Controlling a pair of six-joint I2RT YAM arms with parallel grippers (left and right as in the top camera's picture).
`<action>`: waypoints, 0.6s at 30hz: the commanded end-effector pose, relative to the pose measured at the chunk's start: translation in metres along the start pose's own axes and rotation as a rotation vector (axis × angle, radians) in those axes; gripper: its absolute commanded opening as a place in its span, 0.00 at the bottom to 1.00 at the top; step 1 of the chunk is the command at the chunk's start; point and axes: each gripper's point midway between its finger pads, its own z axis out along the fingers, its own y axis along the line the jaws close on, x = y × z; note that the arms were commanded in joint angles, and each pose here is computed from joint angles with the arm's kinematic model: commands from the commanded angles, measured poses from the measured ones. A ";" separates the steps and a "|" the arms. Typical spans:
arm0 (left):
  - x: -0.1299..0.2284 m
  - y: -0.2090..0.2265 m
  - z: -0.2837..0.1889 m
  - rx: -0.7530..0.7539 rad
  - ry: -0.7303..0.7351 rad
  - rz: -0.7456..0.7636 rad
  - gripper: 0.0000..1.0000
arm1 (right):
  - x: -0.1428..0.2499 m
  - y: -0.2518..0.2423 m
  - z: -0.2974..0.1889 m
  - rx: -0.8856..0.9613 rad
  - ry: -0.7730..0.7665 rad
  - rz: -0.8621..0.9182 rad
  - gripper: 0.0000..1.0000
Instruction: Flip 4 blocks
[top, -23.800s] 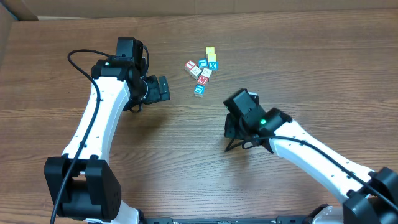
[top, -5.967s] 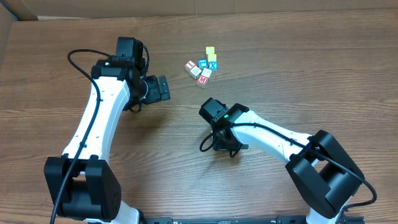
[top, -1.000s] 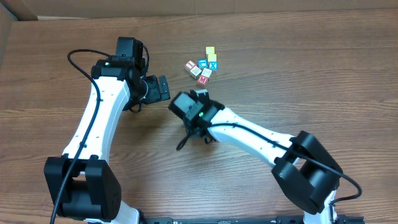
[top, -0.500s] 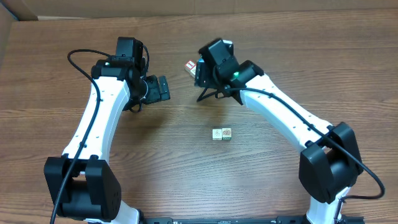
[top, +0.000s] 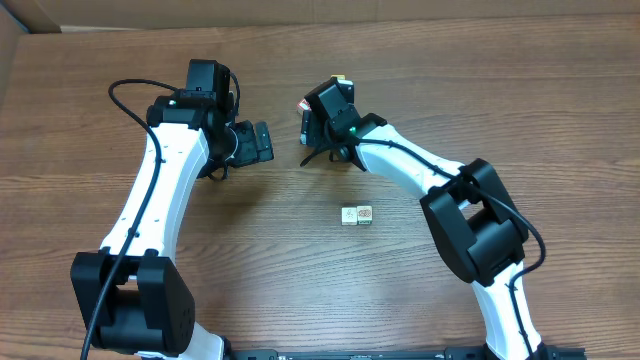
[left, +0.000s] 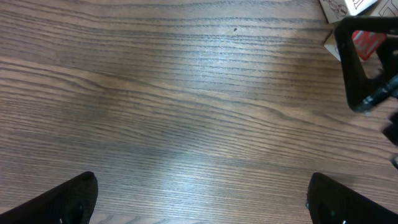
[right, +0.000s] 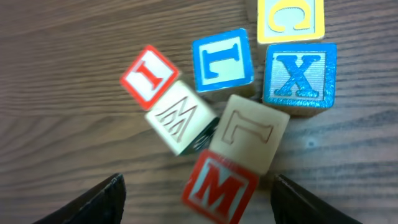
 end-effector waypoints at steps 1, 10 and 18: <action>-0.007 0.002 -0.001 -0.010 -0.016 -0.019 1.00 | -0.004 -0.010 0.004 0.061 -0.043 -0.003 0.60; -0.007 0.002 -0.001 -0.010 -0.016 -0.019 1.00 | -0.015 -0.020 -0.028 0.119 -0.038 -0.003 0.28; -0.007 0.002 -0.001 -0.010 -0.016 -0.019 1.00 | -0.028 0.013 -0.136 -0.023 0.001 -0.055 0.29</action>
